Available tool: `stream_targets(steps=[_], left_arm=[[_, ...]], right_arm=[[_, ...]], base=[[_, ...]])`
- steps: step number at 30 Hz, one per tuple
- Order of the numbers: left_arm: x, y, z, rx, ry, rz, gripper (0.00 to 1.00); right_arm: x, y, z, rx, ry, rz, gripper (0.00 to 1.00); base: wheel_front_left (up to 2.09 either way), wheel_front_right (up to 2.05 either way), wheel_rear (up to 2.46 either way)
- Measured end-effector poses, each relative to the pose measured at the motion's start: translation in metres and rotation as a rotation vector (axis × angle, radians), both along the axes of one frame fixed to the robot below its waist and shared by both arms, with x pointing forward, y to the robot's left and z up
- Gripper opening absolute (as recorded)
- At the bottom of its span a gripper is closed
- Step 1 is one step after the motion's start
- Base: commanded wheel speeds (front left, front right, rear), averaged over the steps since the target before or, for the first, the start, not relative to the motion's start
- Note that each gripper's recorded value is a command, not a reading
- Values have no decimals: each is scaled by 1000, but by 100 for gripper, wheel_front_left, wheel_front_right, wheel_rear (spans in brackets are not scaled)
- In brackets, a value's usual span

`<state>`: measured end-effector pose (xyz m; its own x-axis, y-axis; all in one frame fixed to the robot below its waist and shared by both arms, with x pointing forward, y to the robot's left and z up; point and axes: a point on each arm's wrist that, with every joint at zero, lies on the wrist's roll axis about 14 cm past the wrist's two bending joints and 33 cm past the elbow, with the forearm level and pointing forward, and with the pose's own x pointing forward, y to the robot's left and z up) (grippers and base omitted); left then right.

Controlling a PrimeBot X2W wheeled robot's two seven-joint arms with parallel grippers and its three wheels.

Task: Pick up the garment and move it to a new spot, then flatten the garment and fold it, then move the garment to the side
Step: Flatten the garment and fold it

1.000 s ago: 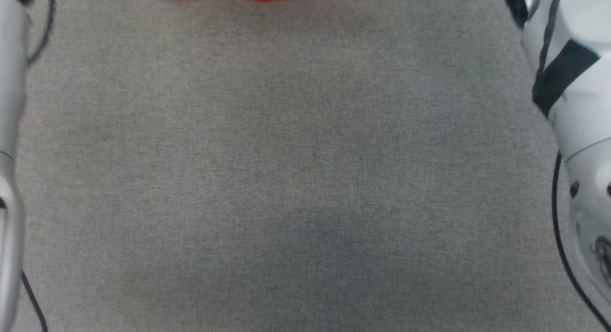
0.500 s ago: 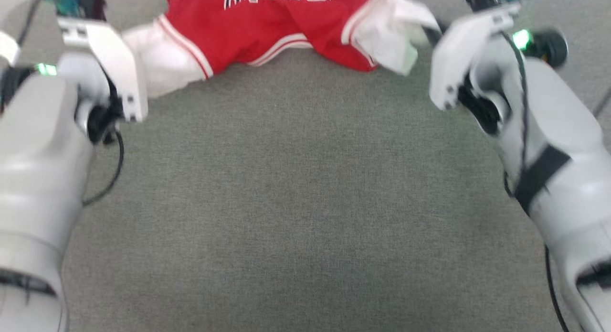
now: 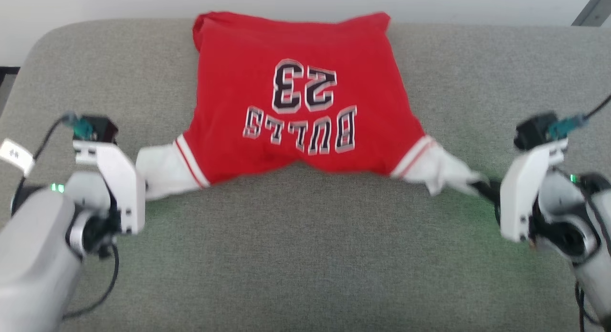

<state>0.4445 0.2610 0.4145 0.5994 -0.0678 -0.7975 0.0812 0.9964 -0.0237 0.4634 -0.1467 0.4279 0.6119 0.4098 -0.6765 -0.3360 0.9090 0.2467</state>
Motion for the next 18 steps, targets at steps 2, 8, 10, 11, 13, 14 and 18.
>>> stream_targets(steps=[2, 8, 10, 11, 13, 14, 18], left_arm=[[-19, -1, -3, -2, 31, 11, 0], [-92, -15, -11, -31, 156, 36, 0], [-112, -17, -13, -31, 196, 40, 0], [-120, -18, -14, -35, 214, 48, 0], [-137, -20, -16, -40, 251, 51, 0], [-144, -21, -17, -41, 263, 54, 0], [-159, -22, -19, -45, 288, 67, 0]], right_arm=[[-20, -3, -6, -1, 52, 14, 0], [-91, -7, -24, -21, 248, 83, 0], [-111, -5, -26, -7, 306, 101, 0], [-121, -4, -27, -14, 331, 117, 0], [-137, -6, -28, -16, 372, 123, 0], [-143, -5, -28, -12, 383, 125, 0], [-160, -2, -28, -15, 403, 118, 0]], base=[[0, 0, 0], [0, 0, 0], [0, 0, 0], [0, 0, 0], [0, 0, 0], [0, 0, 0], [0, 0, 0]])
